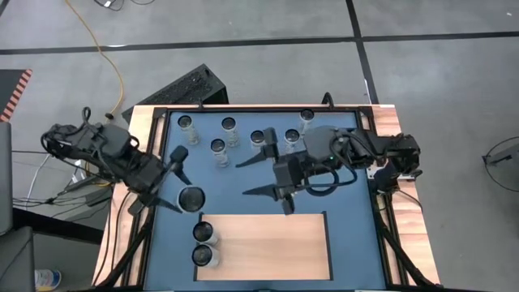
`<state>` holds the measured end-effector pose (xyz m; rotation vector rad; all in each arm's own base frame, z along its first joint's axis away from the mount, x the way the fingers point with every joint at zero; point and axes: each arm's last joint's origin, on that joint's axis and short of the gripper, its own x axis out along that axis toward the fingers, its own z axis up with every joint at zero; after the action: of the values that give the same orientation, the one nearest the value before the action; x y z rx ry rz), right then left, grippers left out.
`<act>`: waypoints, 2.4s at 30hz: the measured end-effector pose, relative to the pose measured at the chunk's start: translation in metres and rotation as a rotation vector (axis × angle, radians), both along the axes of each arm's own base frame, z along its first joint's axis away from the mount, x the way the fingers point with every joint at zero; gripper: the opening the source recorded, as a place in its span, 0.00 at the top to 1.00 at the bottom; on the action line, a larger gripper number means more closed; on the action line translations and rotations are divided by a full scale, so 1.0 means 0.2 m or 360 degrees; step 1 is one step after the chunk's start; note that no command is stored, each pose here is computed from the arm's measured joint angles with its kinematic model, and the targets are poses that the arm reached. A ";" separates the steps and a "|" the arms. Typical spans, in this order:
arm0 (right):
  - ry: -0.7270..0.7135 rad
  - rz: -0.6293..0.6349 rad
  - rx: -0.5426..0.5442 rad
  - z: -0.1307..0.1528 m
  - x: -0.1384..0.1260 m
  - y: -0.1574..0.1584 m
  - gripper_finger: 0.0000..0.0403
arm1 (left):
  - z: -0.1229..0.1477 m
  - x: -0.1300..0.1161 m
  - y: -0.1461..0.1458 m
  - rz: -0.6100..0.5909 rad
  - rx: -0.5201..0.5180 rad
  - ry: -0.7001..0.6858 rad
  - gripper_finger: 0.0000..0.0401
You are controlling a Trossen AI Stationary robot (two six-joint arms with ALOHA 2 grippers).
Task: Place canned beverage on shelf
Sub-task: Put the white blue soda can on the shelf aligned with the other white blue soda cans
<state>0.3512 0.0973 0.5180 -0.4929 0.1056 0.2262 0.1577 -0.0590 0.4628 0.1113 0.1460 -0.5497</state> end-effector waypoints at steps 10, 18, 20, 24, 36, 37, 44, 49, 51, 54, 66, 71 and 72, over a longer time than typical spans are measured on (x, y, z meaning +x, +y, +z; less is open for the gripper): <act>-0.0046 0.0062 0.0011 -0.08 0.15 0.02 0.35 | 0.00 0.03 -0.03 -0.0207 0.0298 -0.0219 0.41; -0.0166 0.0078 -0.0163 -0.19 0.34 0.05 0.35 | 0.01 -0.03 0.02 -0.0203 0.0314 -0.0242 0.41; -0.0155 0.0084 -0.0195 -0.21 0.34 0.06 0.35 | 0.01 -0.05 0.04 -0.0184 0.0314 -0.0221 0.41; -0.0187 0.0070 -0.0234 -0.19 0.33 0.07 0.35 | 0.01 -0.08 0.07 -0.0132 0.0316 -0.0194 0.41; -0.0036 -0.0399 -0.0416 -0.21 0.28 0.10 0.35 | -0.17 -0.01 0.16 0.0043 0.0376 -0.0056 0.41; -0.0030 -0.0418 -0.0419 -0.22 0.29 0.11 0.35 | -0.17 -0.01 0.17 0.0042 0.0377 -0.0059 0.41; -0.0005 -0.0456 -0.0440 -0.23 0.29 0.12 0.35 | -0.18 -0.01 0.27 0.0117 0.0352 -0.0020 0.41; 0.0048 -0.0545 -0.0496 -0.25 0.28 0.11 0.35 | -0.20 0.00 0.31 0.0124 0.0314 0.0049 0.41; 0.0060 -0.0611 -0.0510 -0.25 0.28 0.10 0.35 | -0.21 0.00 0.32 0.0141 0.0309 0.0062 0.41; 0.0066 -0.0685 -0.0519 -0.25 0.28 0.08 0.35 | -0.21 0.01 0.34 0.0145 0.0301 0.0062 0.41; 0.0072 -0.0581 -0.0330 -0.25 0.29 0.08 0.35 | -0.22 0.03 0.36 0.0136 0.0291 0.0075 0.41; 0.0064 -0.0512 -0.0212 -0.24 0.29 0.03 0.35 | -0.21 0.03 0.35 0.0069 0.0268 0.0050 0.41; 0.0066 -0.0468 -0.0172 -0.23 0.30 0.01 0.35 | -0.21 0.03 0.35 0.0063 0.0267 0.0037 0.41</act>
<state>0.4109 0.0991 0.4710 -0.5736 0.2293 -0.0575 0.1630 0.0114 0.4217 0.2645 0.2164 -0.4988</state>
